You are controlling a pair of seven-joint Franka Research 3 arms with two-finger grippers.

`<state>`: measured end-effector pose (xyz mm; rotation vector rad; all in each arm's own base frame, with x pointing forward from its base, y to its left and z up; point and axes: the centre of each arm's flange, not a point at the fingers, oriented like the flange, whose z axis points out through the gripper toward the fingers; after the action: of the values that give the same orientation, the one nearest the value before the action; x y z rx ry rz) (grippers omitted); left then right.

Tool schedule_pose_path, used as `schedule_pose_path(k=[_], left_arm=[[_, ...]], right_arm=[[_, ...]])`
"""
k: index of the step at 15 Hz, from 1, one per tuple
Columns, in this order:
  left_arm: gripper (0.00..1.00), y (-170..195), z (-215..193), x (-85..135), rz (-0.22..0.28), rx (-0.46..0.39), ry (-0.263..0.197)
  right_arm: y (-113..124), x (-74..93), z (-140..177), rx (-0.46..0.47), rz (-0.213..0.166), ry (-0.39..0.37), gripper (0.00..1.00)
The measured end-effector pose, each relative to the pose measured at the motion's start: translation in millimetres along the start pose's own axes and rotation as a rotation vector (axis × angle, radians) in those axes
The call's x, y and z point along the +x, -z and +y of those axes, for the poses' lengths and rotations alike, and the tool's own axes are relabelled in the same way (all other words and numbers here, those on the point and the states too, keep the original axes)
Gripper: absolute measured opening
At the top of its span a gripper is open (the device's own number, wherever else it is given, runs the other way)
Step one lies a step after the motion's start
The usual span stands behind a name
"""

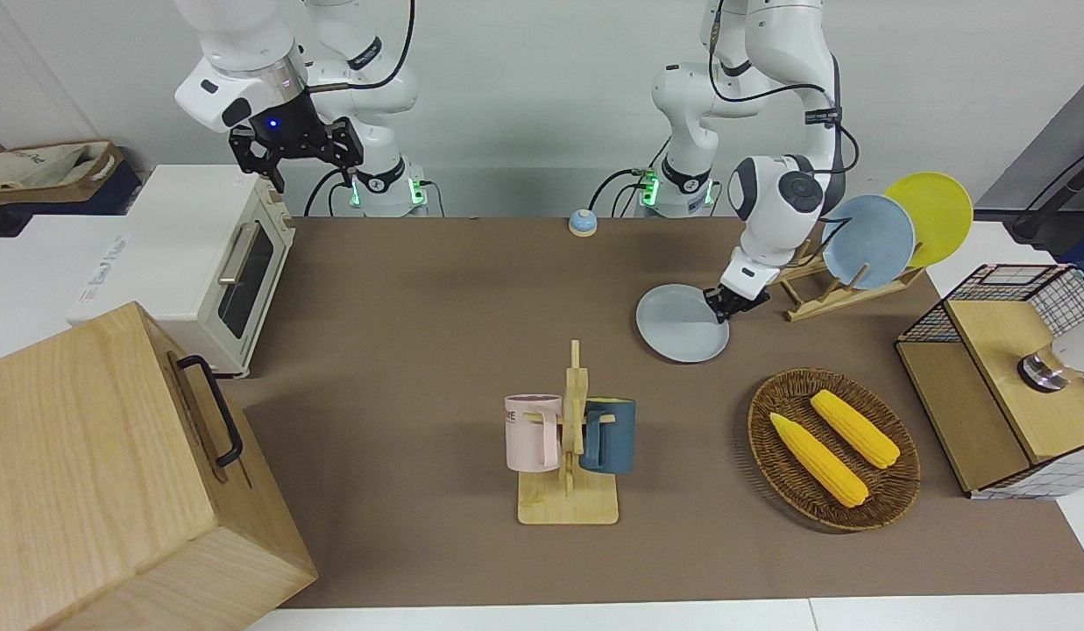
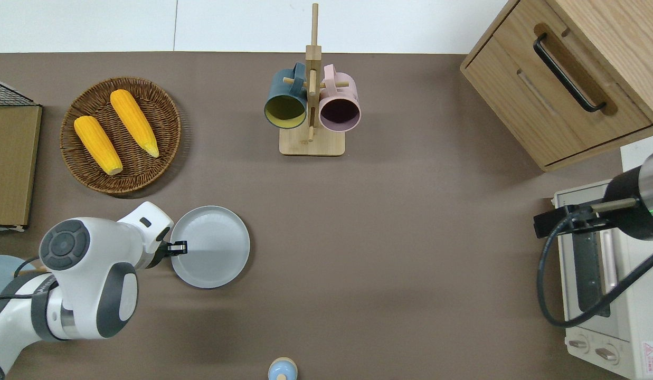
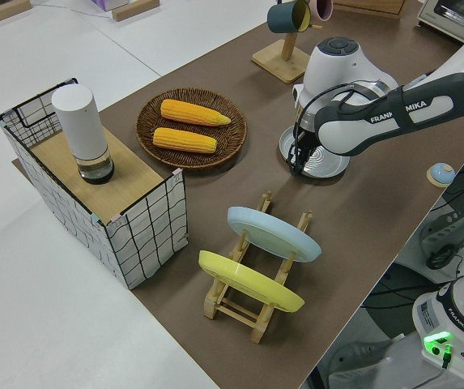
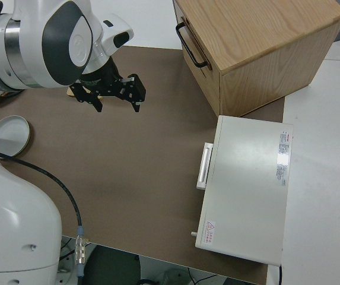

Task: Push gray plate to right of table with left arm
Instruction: 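Push the gray plate with the left gripper away from the corn basket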

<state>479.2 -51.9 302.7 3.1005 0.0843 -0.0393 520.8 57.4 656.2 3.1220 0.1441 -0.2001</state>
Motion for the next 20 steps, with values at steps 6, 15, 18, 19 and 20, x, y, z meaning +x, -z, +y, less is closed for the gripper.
schedule_pose_path(k=[6,15,18,19,20], left_arm=[[0.01,-2.0,65.1,-13.5,0.003,0.002,0.017],[0.01,-7.6,155.4,-40.2,-0.025,-0.066,0.038],[0.01,-8.5,186.8,-49.9,-0.026,-0.065,0.050],[0.01,-9.5,196.4,-53.0,-0.027,-0.064,0.055],[0.01,-10.1,206.0,-55.8,-0.026,-0.065,0.059]], right_arm=[[0.0,0.0,0.0,0.000,0.000,0.000,0.99],[0.0,0.0,0.0,0.000,0.000,0.000,0.99],[0.0,0.0,0.0,0.000,0.000,0.000,0.99],[0.0,0.0,0.0,0.000,0.000,0.000,0.99],[0.0,0.0,0.0,0.000,0.000,0.000,0.99]])
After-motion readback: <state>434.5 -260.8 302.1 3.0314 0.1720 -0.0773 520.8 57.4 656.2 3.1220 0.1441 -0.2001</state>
